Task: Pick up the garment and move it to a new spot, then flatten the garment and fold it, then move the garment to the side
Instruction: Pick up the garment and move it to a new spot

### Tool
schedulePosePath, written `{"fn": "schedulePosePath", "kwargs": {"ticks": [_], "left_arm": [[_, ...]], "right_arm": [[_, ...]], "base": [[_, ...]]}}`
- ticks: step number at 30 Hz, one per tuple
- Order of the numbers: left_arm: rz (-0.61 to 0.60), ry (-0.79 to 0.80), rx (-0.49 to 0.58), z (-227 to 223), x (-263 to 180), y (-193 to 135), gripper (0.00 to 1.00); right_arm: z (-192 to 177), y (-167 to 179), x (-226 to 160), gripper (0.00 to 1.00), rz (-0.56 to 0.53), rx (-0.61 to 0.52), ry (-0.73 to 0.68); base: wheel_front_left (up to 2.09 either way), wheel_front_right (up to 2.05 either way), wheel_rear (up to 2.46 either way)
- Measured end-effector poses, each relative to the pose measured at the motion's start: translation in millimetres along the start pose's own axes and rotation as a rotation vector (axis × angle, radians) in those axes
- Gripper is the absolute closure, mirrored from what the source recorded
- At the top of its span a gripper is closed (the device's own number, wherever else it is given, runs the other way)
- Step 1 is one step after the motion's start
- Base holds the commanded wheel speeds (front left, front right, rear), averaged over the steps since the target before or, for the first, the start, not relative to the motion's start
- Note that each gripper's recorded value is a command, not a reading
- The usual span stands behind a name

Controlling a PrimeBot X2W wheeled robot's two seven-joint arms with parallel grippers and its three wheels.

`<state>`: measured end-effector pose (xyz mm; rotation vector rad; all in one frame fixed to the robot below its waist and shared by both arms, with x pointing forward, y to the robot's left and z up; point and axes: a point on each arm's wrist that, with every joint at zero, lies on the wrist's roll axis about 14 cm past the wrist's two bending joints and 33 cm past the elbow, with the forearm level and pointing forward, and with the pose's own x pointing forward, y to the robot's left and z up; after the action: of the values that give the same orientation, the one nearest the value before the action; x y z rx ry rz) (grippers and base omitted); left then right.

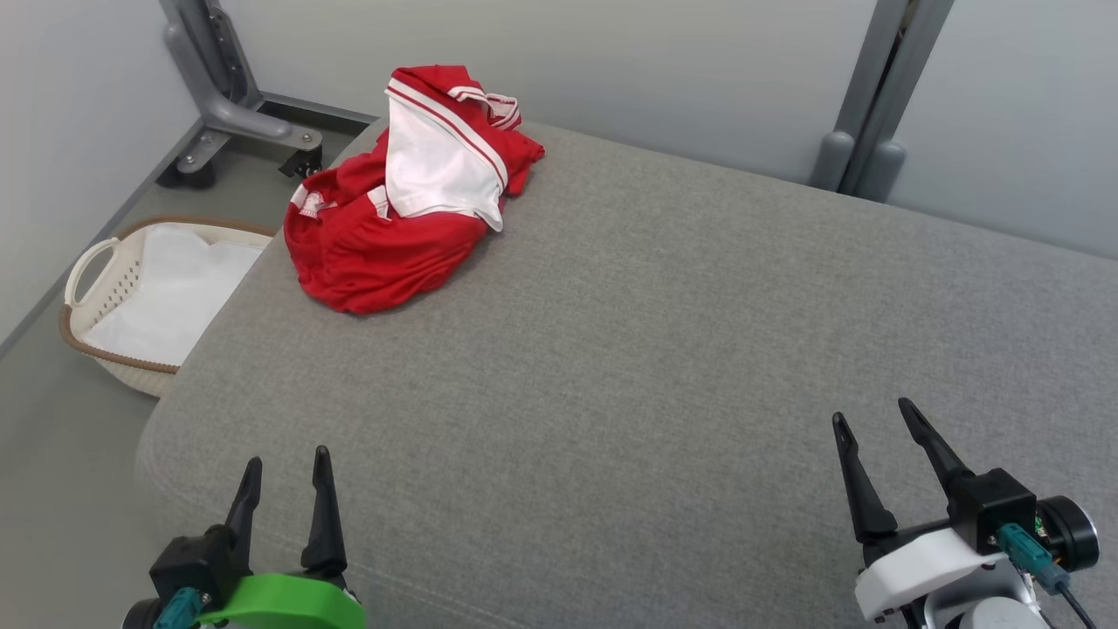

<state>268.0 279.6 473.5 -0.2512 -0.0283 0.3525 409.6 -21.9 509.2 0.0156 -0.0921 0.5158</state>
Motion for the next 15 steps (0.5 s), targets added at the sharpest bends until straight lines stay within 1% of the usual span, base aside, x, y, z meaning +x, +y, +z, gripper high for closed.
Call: {"fn": "schedulePosePath", "kwargs": {"ticks": [6, 9, 13, 15], "left_arm": [[0.033, -0.024, 0.005, 9, 12, 8, 0.00], [0.041, -0.097, 0.038, 36, 34, 13, 0.00], [0.014, -0.213, 0.143, 86, 73, 18, 0.00], [0.003, -0.265, 0.155, 110, 95, 18, 0.00]], "right_arm": [[1, -4, 7, 0.00, -0.005, 0.005, -0.012], [-3, -8, 10, 0.00, -0.010, -0.010, -0.008], [-8, -13, 17, 0.00, -0.012, -0.028, -0.003], [-10, -15, 22, 0.00, -0.013, -0.034, -0.005]], "base": [[0.00, 0.00, 0.00], [0.00, 0.00, 0.00], [0.00, 0.00, 0.00], [0.00, 0.00, 0.00]]}}
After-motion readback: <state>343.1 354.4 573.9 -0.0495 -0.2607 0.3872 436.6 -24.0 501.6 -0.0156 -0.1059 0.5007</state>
